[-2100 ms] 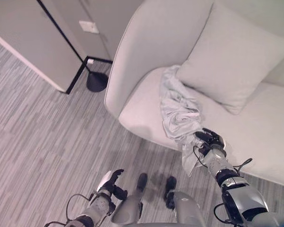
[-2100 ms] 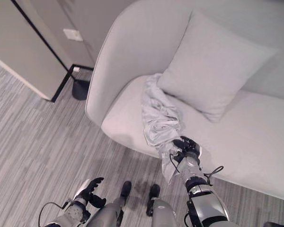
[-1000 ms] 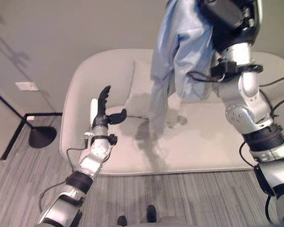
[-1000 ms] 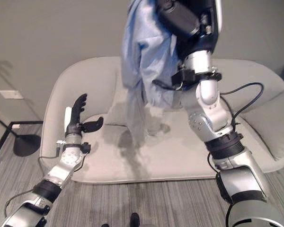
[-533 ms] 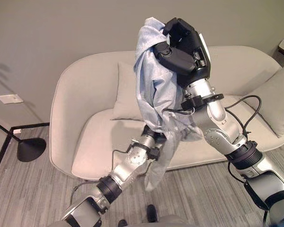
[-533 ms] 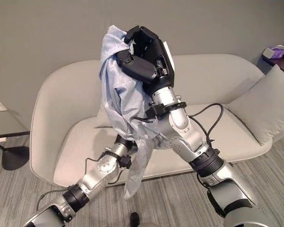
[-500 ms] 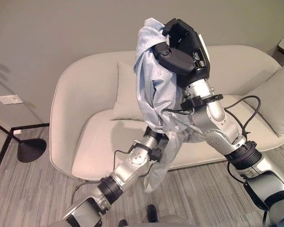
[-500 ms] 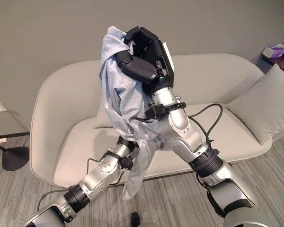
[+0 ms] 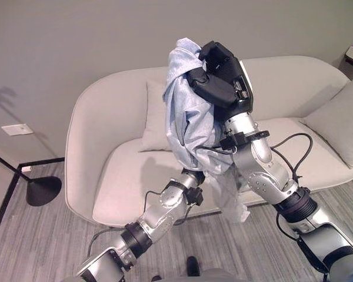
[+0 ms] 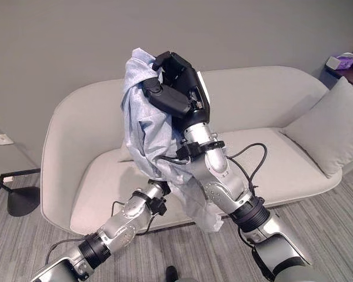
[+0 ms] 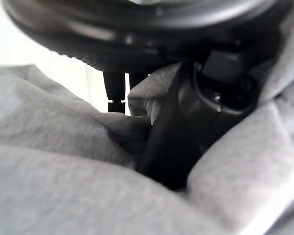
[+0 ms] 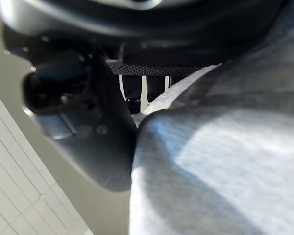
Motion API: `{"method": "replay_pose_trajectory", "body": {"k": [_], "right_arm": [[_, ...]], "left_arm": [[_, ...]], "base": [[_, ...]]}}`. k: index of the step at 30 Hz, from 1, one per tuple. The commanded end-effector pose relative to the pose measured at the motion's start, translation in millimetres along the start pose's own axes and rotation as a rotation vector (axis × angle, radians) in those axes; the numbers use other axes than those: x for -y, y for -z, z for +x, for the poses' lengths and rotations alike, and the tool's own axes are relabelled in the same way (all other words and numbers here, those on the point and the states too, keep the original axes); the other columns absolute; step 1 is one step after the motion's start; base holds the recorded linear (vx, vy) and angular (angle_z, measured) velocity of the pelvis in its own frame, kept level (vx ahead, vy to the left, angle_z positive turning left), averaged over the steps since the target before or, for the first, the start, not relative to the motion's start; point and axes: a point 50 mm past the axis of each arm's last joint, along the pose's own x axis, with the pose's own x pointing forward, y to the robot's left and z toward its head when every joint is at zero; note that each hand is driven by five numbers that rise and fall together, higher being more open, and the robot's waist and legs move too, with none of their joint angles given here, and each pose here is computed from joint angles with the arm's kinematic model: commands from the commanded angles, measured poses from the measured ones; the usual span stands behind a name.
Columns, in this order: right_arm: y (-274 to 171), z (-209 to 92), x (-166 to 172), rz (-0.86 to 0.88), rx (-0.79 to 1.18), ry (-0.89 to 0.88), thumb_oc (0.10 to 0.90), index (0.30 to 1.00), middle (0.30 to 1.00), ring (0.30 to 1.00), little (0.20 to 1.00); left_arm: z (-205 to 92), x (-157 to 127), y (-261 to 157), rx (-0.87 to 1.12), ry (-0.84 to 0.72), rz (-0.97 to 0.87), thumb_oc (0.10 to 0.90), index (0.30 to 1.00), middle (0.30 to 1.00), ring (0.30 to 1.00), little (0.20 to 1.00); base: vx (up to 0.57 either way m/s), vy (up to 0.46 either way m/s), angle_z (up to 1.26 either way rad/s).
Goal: Hang the clothes on the sofa on the clothes rack.
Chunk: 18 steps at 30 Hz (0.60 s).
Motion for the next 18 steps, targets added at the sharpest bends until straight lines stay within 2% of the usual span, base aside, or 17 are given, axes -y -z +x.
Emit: {"method": "replay_pose_trajectory", "body": {"k": [1, 2, 7, 11, 15, 16, 17, 18], "right_arm": [[-60.2, 8.1, -8.2, 0.039, 0.29, -0.101, 0.4, 0.3, 0.3, 0.3, 0.3], [-60.1, 8.0, -8.2, 0.039, 0.29, -0.101, 0.4, 0.3, 0.3, 0.3, 0.3], [-71.8, -8.4, 3.4, -0.05, 0.265, -0.167, 0.4, 0.3, 0.3, 0.3, 0.3], [-80.6, -18.3, 9.4, -0.144, 0.196, -0.273, 0.4, 0.3, 0.3, 0.3, 0.3], [-80.4, -18.2, 9.5, -0.143, 0.195, -0.275, 0.4, 0.3, 0.3, 0.3, 0.3], [-86.8, -23.2, 12.0, -0.216, 0.141, -0.34, 0.4, 0.3, 0.3, 0.3, 0.3], [-86.6, -23.2, 12.0, -0.215, 0.141, -0.341, 0.4, 0.3, 0.3, 0.3, 0.3], [-90.5, -28.3, 17.9, -0.29, 0.085, -0.389, 0.4, 0.3, 0.3, 0.3, 0.3]], "left_arm": [[5.6, -12.3, -42.8, 0.24, -0.084, -0.052, 0.4, 0.3, 0.3, 0.3, 0.3], [5.5, -12.3, -42.7, 0.239, -0.085, -0.052, 0.4, 0.3, 0.3, 0.3, 0.3], [-29.7, -70.8, -80.5, 0.439, -0.355, 0.024, 0.4, 0.3, 0.3, 0.3, 0.3], [-66.9, -106.9, -118.6, 0.593, -0.566, 0.339, 0.4, 0.3, 0.3, 0.3, 0.3], [-67.4, -106.6, -118.4, 0.593, -0.567, 0.339, 0.4, 0.3, 0.3, 0.3, 0.3], [-98.5, -129.5, -146.0, 0.688, -0.725, 0.542, 0.4, 0.3, 0.3, 0.3, 0.3], [-98.9, -129.4, -145.9, 0.687, -0.726, 0.542, 0.4, 0.3, 0.3, 0.3, 0.3], [-139.1, -140.8, -179.6, 0.819, -0.878, 0.754, 0.4, 0.3, 0.3, 0.3, 0.3]], "base": [[0.02, -0.031, 0.11], [0.03, -0.036, 0.14], [0.04, -0.046, 0.14], [0.05, -0.047, 0.21], [0.01, -0.017, 0.16], [0.02, -0.049, 0.03], [-0.01, -0.068, 0.02], [-0.11, -0.017, -0.04]]}}
